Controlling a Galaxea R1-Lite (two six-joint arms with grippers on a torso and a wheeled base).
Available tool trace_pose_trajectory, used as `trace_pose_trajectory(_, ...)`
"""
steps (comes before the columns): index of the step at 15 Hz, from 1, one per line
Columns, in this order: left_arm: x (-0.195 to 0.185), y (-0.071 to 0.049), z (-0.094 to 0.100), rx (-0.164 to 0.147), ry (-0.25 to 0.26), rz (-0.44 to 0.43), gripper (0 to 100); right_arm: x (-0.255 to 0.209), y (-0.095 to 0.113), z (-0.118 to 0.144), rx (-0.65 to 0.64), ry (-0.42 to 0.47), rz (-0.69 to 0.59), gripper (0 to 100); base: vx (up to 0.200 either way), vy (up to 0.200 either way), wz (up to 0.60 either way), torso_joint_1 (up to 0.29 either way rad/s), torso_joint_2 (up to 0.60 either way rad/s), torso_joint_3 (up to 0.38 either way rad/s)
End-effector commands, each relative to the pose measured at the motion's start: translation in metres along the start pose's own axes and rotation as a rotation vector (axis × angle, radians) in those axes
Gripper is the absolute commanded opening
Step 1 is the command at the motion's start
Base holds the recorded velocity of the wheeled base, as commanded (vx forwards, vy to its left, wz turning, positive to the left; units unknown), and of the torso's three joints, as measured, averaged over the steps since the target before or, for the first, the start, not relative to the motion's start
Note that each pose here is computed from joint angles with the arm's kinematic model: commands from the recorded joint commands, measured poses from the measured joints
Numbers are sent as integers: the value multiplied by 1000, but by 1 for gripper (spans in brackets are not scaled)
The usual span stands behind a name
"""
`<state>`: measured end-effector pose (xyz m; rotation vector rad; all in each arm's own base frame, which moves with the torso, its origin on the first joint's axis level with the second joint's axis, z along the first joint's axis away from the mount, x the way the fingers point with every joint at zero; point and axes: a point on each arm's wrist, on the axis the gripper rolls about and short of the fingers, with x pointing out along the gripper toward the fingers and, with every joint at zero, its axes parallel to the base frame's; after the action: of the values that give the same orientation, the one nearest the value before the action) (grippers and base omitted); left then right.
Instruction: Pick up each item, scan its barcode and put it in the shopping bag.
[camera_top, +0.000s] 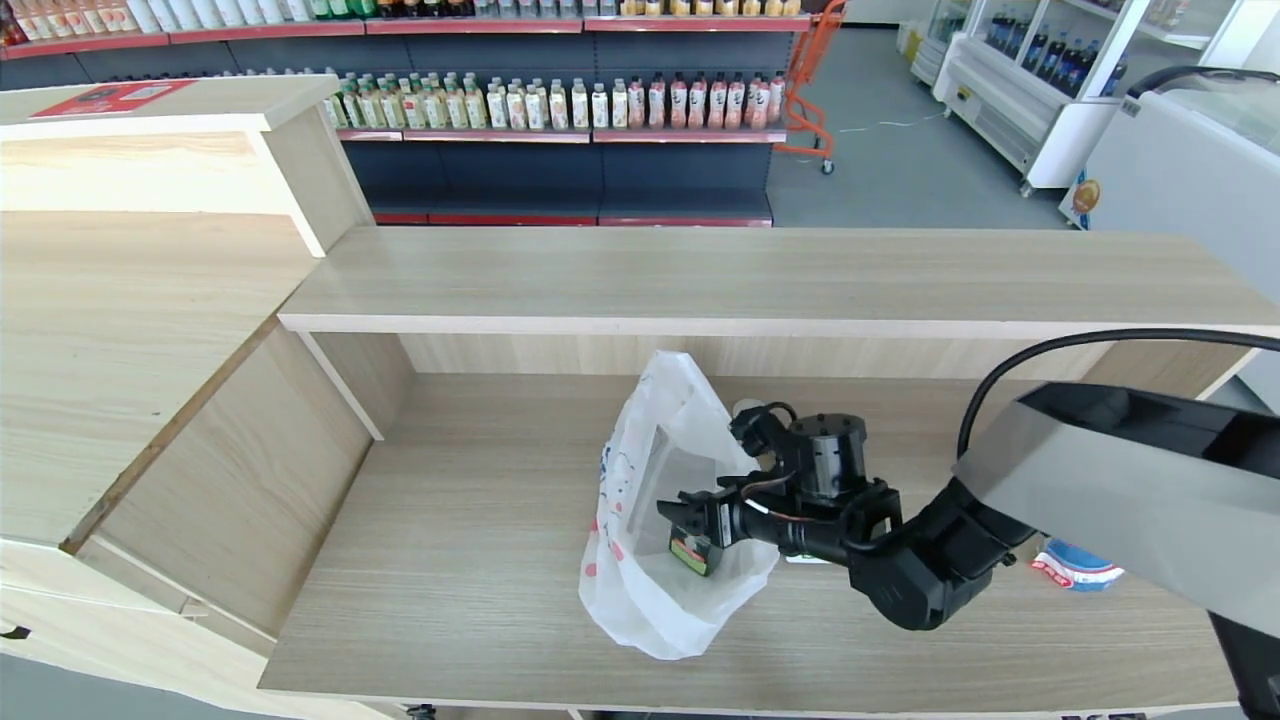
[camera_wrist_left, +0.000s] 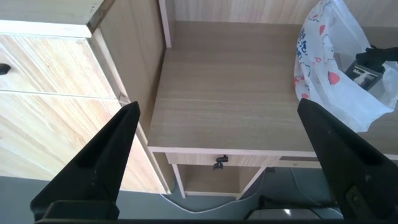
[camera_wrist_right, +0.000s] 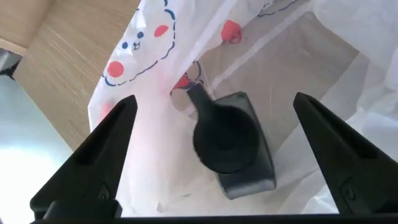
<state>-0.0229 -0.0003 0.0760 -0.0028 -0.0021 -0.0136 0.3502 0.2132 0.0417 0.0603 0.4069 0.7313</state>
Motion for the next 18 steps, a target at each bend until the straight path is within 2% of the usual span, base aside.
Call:
trace_pose_trajectory(1, 0, 0, 0, 0, -1, 0, 100, -29, -5, 36, 93, -57, -26, 100, 0, 0, 0, 0, 0, 0)
trace_pose_trajectory(2, 0, 0, 0, 0, -1, 0, 100, -51, -9, 50, 199, -58, -42, 100, 0, 0, 0, 0, 0, 0)
trace_pose_trajectory(3, 0, 0, 0, 0, -1, 0, 100, -52, -9, 51, 205, -59, -42, 100, 0, 0, 0, 0, 0, 0)
trace_pose_trajectory(4, 0, 0, 0, 0, -1, 0, 100, -90, -13, 66, 356, -35, -54, 100, 0, 0, 0, 0, 0, 0)
trace_pose_trajectory(5, 0, 0, 0, 0, -1, 0, 100, -103, -14, 71, 386, -37, -68, 100, 0, 0, 0, 0, 0, 0)
trace_pose_trajectory(8, 0, 0, 0, 0, -1, 0, 100, -196, -12, 87, 440, -57, -203, 100, 0, 0, 0, 0, 0, 0)
trace_pose_trajectory(10, 0, 0, 0, 0, -1, 0, 100, -241, -23, 96, 464, -43, -409, 100, 0, 0, 0, 0, 0, 0)
trace_pose_trajectory(11, 0, 0, 0, 0, -1, 0, 100, -254, -30, 101, 488, -35, -520, 100, 0, 0, 0, 0, 0, 0)
trace_pose_trajectory(13, 0, 0, 0, 0, -1, 0, 100, -271, -45, 96, 534, -49, -630, 100, 0, 0, 0, 0, 0, 0)
trace_pose_trajectory(18, 0, 0, 0, -2, -1, 0, 100, -283, -44, 86, 604, -58, -629, 100, 0, 0, 0, 0, 0, 0)
